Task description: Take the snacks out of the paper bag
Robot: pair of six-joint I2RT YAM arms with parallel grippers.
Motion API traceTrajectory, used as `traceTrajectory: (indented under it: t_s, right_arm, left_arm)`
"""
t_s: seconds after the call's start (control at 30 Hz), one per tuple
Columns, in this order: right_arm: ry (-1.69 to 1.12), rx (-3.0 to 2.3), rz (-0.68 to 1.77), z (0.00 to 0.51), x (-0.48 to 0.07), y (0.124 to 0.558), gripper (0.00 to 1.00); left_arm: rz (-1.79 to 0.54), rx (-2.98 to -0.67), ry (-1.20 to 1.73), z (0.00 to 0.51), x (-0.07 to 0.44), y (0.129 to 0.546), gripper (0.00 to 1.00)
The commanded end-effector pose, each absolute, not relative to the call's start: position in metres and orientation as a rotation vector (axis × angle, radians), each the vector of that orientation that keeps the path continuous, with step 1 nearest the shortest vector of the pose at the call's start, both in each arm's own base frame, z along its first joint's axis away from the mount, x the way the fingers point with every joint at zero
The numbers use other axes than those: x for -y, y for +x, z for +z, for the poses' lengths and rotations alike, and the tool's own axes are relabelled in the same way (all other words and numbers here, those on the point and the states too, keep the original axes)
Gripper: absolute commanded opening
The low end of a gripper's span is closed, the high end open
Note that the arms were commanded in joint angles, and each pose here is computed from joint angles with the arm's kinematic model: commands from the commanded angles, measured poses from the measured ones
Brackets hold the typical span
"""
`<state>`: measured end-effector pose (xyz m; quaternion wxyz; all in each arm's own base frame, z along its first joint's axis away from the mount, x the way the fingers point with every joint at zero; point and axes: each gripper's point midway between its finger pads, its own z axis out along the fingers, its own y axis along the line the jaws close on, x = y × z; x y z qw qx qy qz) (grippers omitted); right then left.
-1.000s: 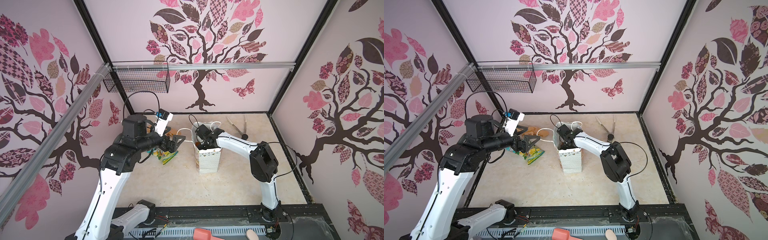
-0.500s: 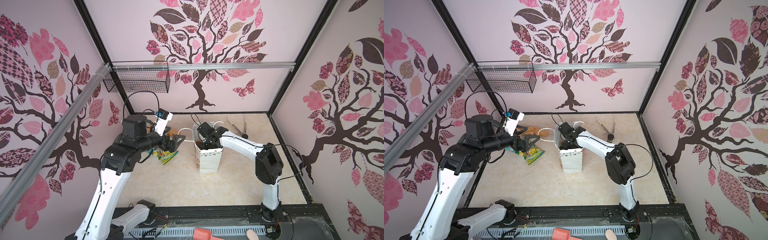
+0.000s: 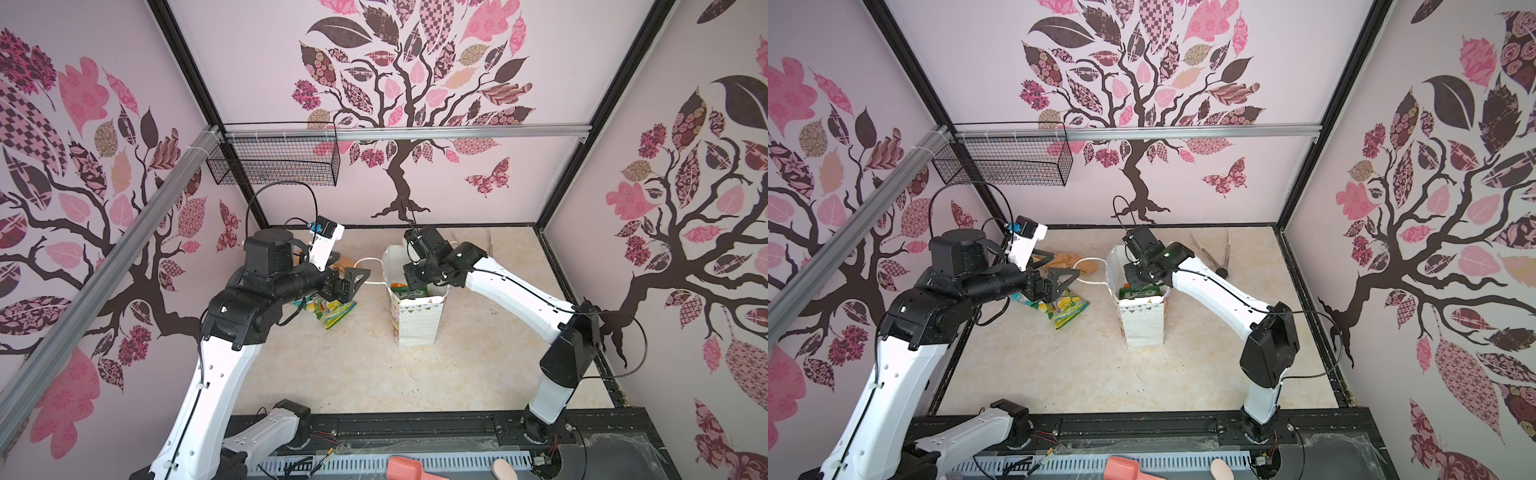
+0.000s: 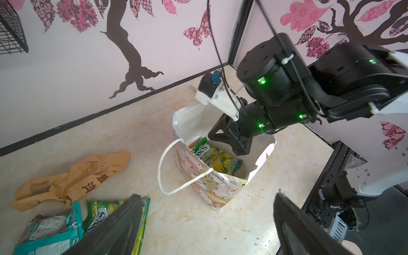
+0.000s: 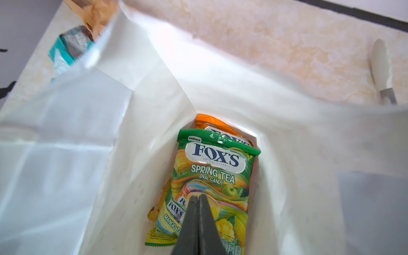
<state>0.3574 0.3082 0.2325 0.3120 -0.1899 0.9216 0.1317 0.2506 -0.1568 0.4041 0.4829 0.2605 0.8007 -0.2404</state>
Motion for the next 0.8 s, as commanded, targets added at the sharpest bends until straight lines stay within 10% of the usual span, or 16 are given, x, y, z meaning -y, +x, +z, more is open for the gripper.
traceTrajectory:
  t_s: [0.0,0.37,0.57,0.77]
  right_arm:
    - [-0.445,-2.330,0.388,0.275,-0.304,0.358,0.00]
    - [-0.439,-2.304,0.409,0.287,-0.304,0.357,0.00]
    - [-0.495,-2.436,0.387,0.233,-0.314,0.355,0.43]
    - [-0.523,-2.547,0.251,0.181,-0.305,0.356,0.58]
  left_arm:
    - [-0.584,-1.922,0.629,0.411,0.158,0.253,0.94]
    - [-0.598,-1.922,0.626,0.411,0.159,0.251,0.94]
    - [-0.603,-1.929,0.626,0.407,0.159,0.251,0.94]
    - [-0.594,-1.931,0.631,0.406,0.159,0.251,0.94]
